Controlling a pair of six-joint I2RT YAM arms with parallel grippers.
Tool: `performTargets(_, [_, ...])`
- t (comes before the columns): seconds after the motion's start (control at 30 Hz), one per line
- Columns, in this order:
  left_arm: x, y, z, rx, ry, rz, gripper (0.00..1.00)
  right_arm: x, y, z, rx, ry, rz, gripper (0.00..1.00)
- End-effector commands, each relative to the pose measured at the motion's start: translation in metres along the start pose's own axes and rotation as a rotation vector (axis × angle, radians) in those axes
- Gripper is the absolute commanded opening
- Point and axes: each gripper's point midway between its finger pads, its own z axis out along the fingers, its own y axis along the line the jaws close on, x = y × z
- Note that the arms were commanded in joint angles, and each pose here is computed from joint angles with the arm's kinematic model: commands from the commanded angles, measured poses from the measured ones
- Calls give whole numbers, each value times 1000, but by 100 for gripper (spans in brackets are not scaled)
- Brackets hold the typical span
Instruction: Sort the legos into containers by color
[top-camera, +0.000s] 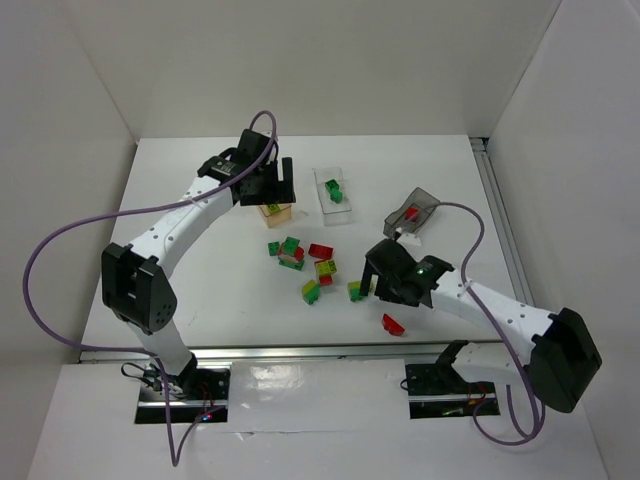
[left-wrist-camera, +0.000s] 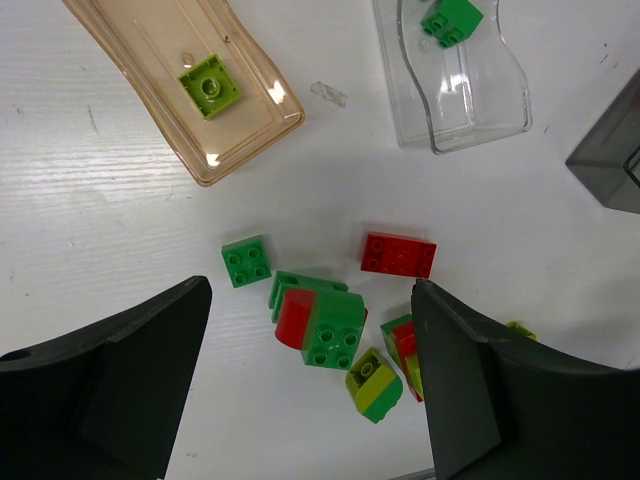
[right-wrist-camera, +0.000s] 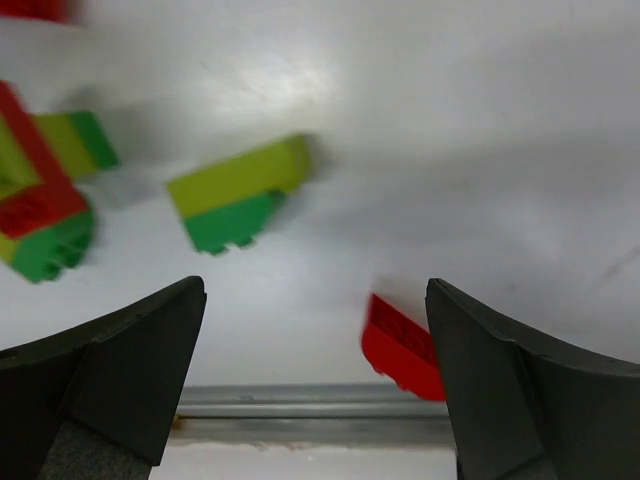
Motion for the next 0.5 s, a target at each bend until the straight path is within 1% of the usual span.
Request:
performTargets(0.0, [0, -5, 0, 29, 6, 19, 91, 44, -35, -3, 162, 130, 90, 98])
performTargets(0.13, [4, -6, 1, 35, 19, 19, 91, 58, -51, 2, 256, 164, 57, 99])
performTargets(0.27, [4, -6, 1, 35, 19, 19, 91, 64, -49, 4, 270, 177, 3, 85])
performTargets(0.33, [4, -7, 1, 43, 23, 19, 91, 66, -49, 4, 273, 184, -17, 80])
performTargets(0.4, [4, -7, 1, 43, 23, 10, 91, 70, -49, 9, 259, 190, -26, 80])
performTargets(0.47, [4, -7, 1, 43, 23, 10, 91, 74, -50, 9, 251, 204, -47, 76])
